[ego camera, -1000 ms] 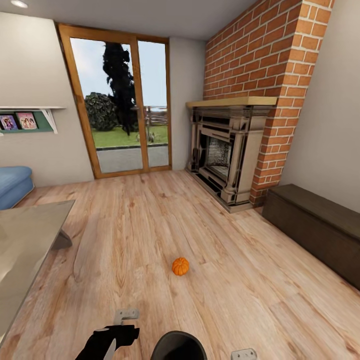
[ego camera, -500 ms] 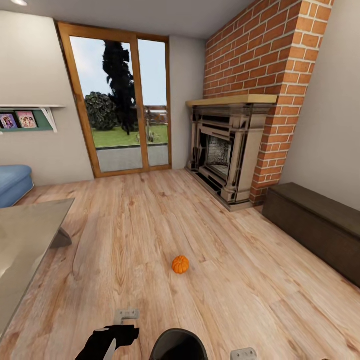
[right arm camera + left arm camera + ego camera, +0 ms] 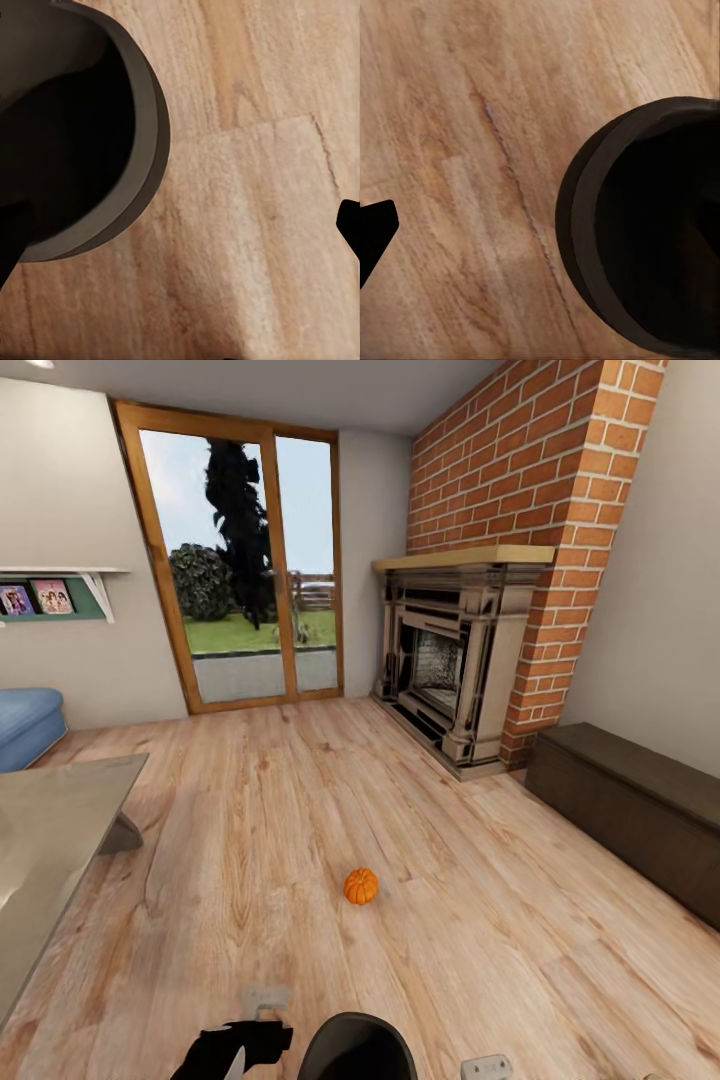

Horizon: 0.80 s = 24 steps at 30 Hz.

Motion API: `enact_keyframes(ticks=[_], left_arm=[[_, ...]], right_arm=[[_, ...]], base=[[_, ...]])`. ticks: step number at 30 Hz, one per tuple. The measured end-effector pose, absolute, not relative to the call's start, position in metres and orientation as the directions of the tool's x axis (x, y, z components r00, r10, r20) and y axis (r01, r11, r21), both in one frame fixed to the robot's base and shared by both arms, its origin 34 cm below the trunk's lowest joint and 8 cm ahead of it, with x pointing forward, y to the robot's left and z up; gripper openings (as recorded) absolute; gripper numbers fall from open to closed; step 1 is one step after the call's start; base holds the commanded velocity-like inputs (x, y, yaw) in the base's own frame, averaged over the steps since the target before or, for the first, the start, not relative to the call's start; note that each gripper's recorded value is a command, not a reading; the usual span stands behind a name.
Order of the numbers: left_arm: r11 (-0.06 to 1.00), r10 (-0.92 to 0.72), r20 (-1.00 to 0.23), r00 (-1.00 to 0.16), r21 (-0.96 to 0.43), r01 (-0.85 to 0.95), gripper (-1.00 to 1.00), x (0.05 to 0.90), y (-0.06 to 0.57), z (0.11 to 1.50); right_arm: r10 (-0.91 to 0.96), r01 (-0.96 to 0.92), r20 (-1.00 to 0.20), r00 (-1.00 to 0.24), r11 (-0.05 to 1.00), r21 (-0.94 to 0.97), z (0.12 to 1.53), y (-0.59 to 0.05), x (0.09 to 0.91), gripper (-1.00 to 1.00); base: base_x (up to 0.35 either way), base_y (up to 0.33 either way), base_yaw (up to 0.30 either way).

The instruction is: Place each of the two pumpkins and all three candles from the living room inside a cabinet in the living room (use any cabinet), then make sure every cabinet is closed, and position the cauldron so it is next to a table in the living room.

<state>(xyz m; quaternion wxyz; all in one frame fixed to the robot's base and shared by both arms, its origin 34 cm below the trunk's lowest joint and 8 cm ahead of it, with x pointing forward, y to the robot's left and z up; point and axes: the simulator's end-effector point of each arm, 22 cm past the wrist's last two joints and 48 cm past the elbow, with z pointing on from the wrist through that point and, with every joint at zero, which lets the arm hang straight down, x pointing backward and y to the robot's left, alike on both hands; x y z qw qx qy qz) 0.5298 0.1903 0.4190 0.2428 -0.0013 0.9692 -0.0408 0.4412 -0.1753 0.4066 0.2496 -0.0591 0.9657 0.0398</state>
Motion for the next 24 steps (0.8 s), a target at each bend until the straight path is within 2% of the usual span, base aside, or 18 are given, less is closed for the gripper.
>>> enact_keyframes(ticks=[5,24], left_arm=[[0.994,0.015,-0.497,-0.867,-0.083,0.064,1.0,0.531,0.172,0.42],[0.994,0.021,-0.503,-0.864,-0.083,0.073,1.0,0.532,0.169,0.42]], right_arm=[[-0.093,-0.135,-0.488,-0.868,0.99,0.051,0.407,-0.173,0.441,1.0],[-0.089,-0.132,-0.515,-0.852,0.99,0.048,0.41,-0.174,0.448,1.0]], base=[[0.0,0.0,0.0],[0.0,0.0,0.0]])
